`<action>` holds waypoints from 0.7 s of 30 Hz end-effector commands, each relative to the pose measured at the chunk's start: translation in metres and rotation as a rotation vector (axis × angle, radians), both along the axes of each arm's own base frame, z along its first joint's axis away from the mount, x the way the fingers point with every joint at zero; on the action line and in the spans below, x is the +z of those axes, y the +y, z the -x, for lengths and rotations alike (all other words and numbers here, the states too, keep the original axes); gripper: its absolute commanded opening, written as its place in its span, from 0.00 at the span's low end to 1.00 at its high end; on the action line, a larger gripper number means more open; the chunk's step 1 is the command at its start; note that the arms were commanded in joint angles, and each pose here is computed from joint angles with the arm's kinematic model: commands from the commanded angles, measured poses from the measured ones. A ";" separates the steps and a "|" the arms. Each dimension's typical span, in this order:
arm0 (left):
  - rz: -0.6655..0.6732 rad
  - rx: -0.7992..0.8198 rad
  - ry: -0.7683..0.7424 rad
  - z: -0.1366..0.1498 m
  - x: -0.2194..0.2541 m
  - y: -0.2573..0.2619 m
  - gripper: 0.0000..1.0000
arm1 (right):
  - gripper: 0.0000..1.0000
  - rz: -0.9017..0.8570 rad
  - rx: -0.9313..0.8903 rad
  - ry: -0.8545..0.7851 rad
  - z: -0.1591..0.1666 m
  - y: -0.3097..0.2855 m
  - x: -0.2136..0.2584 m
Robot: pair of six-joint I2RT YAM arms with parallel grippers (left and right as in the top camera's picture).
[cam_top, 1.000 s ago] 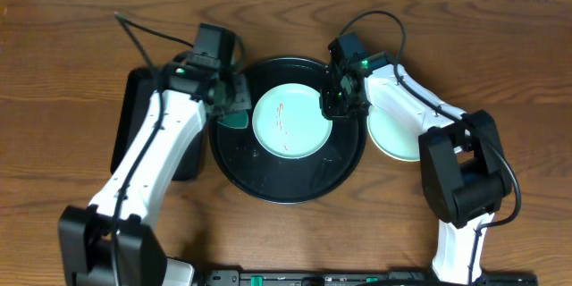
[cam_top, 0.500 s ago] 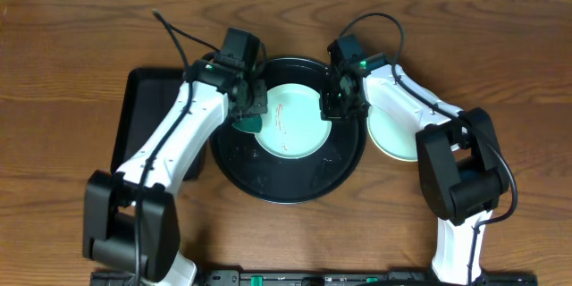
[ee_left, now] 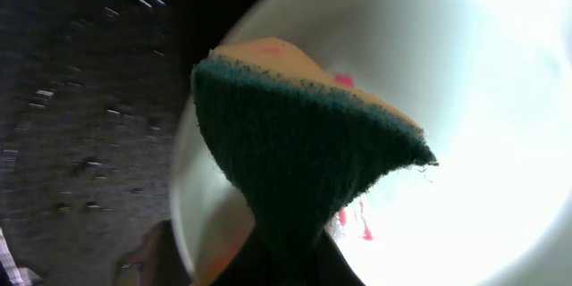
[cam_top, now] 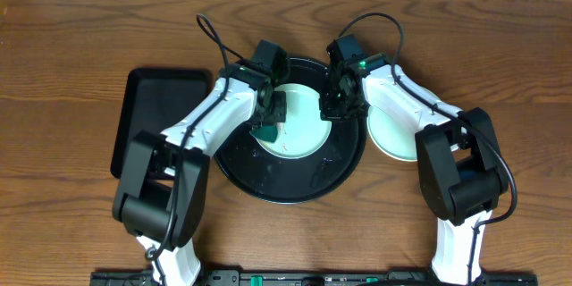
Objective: Clean dirty plates on tray and stack at the side
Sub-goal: 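Scrub the last light-green plate with the sponge in left gripper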
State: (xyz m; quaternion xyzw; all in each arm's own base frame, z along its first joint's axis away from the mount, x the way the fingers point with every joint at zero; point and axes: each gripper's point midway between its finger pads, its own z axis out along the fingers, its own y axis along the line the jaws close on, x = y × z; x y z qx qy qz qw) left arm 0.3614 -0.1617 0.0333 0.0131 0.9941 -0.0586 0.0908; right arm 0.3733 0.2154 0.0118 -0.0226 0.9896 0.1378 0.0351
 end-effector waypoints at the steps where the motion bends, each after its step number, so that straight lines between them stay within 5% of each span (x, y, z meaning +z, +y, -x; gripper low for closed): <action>1: 0.055 -0.019 0.028 0.004 0.000 -0.011 0.08 | 0.01 0.016 0.031 0.036 0.013 0.010 -0.016; 10: 0.163 -0.076 0.010 0.000 0.005 -0.036 0.07 | 0.01 0.019 0.062 0.040 0.021 0.020 -0.016; 21: -0.067 0.005 -0.214 -0.057 -0.013 -0.004 0.08 | 0.01 0.037 0.098 0.032 0.028 0.031 -0.017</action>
